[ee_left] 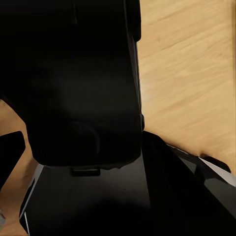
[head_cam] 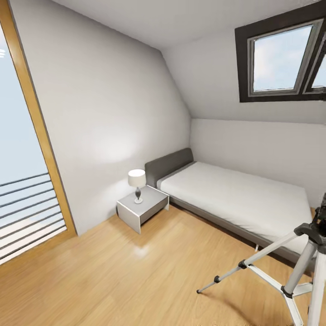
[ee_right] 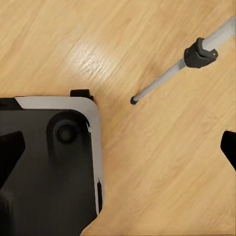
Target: Attach the digital camera to the camera tripod in the bedroom.
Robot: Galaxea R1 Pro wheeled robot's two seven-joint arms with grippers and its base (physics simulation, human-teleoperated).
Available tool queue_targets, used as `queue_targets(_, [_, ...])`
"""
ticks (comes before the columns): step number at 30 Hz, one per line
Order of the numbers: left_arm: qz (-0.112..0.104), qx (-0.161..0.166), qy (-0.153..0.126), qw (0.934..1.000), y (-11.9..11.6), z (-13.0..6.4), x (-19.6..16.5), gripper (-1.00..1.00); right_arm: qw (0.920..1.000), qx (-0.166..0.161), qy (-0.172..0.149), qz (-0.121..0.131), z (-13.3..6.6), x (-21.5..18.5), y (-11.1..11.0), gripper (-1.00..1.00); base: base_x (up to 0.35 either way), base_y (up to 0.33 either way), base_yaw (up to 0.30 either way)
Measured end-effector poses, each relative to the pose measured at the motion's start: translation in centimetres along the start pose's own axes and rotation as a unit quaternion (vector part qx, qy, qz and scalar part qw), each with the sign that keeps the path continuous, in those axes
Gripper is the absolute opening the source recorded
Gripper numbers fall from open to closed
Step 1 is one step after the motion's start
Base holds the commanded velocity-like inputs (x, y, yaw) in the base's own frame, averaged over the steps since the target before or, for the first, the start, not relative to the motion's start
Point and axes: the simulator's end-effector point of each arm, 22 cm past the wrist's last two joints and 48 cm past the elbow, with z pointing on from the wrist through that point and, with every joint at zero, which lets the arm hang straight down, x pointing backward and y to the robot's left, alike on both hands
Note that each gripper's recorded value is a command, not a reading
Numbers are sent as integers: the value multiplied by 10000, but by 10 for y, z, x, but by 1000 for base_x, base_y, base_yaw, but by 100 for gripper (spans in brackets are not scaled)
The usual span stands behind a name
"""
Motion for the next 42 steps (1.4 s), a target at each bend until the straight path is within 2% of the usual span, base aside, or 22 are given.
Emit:
queue_targets(9, [30, 48, 28, 10000, -7, 0, 4, -100, 10000, -3, -1, -1, 0, 0, 0, 100, 33, 12, -248])
queue_targets(21, [28, 64, 35, 10000, -10, 0, 5, -100, 10000, 0, -2, -1, 0, 0, 0, 100, 254, 115, -248])
queue_targets(42, [25, 63, 29, 10000, -10, 0, 5, -100, 10000, 0, -8, 6, 0, 0, 0, 100, 15, 7, -248])
